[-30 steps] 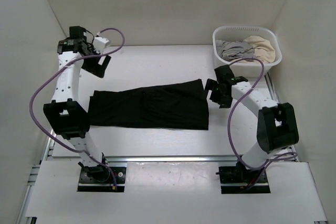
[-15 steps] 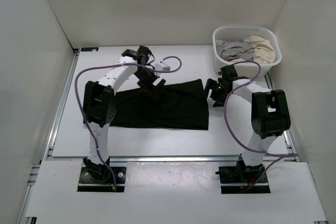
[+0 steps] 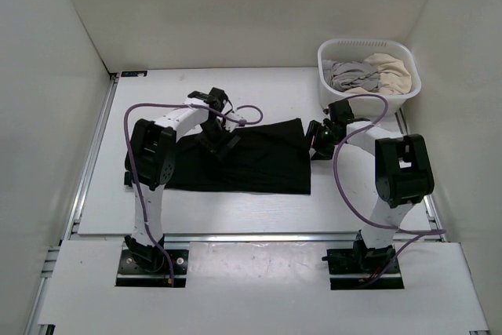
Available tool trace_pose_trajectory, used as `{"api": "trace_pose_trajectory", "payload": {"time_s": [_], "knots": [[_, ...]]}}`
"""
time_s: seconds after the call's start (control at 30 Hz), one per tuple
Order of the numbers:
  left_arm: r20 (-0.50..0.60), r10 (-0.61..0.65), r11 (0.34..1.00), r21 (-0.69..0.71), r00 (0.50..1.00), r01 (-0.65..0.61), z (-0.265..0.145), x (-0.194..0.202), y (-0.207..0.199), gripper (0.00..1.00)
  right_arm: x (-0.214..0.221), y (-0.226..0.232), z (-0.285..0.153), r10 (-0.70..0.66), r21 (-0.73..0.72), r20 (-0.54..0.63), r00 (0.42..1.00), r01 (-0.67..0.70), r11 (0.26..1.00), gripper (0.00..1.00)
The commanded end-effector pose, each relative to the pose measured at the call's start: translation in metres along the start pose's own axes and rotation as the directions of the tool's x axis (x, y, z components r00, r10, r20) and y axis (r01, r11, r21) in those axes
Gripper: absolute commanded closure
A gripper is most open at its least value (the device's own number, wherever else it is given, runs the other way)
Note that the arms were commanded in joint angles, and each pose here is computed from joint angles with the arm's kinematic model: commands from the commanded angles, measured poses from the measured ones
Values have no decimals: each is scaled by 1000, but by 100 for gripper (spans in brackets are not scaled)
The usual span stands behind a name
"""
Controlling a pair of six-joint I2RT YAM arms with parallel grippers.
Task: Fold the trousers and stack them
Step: Fold the trousers
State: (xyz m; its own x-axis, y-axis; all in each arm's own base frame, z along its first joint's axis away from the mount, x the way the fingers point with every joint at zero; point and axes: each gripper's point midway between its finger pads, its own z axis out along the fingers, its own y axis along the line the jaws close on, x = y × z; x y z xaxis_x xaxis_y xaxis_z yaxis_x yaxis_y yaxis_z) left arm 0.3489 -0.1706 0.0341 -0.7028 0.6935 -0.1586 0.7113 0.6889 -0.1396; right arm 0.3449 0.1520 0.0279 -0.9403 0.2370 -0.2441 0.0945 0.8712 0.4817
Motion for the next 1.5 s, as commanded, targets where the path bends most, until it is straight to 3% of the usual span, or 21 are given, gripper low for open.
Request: {"api": "trace_pose_trajectory", "payload": {"time_s": [0.0, 0.1, 0.5, 0.57, 0.6, 0.7, 0.9, 0.93, 1.13, 1.23, 1.37, 1.47], "knots": [[47, 0, 998, -57, 999, 3, -25, 5, 0, 5, 24, -17, 13, 13, 48, -85, 996, -9, 999, 35], [64, 11, 999, -32, 998, -9, -25, 2, -8, 0, 29, -17, 17, 2, 36, -120, 993, 3, 999, 37], [82, 27, 998, -55, 996, -23, -31, -6, -3, 0, 43, -24, 44, 31, 31, -195, 980, -26, 999, 45], [82, 27, 998, -55, 996, -23, -31, -6, -3, 0, 45, -27, 46, 24, 33, -204, 979, -17, 999, 55], [82, 27, 998, -55, 996, -23, -31, -6, -3, 0, 46, -24, 46, 24, 21, -209, 978, -20, 1000, 70], [82, 27, 998, -55, 996, -23, -31, -6, -3, 0, 49, -29, 48, 32, 42, -218, 975, -23, 999, 100], [83, 52, 996, -81, 995, -46, -37, -2, 3, 0, 33, -59, 11, 117, 181, -112, 987, -95, 979, 100], [100, 70, 995, -76, 993, -62, -40, -7, 2, 0, 31, -71, -1, 131, 255, -96, 987, -103, 961, 100], [260, 155, 987, -77, 953, -139, -90, -45, -8, 0, 10, -81, -65, 87, 386, 12, 996, -85, 918, 100], [305, 137, 988, -107, 943, -109, -114, -45, 4, 0, 7, -94, -98, 98, 435, 44, 994, -107, 894, 100], [202, 30, 991, -137, 979, -2, -92, -1, 31, 0, 11, -118, -146, 72, 544, 52, 996, -89, 834, 100], [184, -38, 981, -180, 982, 71, -76, 12, 50, 0, -2, -116, -179, 23, 557, 83, 996, -66, 828, 100]]}}
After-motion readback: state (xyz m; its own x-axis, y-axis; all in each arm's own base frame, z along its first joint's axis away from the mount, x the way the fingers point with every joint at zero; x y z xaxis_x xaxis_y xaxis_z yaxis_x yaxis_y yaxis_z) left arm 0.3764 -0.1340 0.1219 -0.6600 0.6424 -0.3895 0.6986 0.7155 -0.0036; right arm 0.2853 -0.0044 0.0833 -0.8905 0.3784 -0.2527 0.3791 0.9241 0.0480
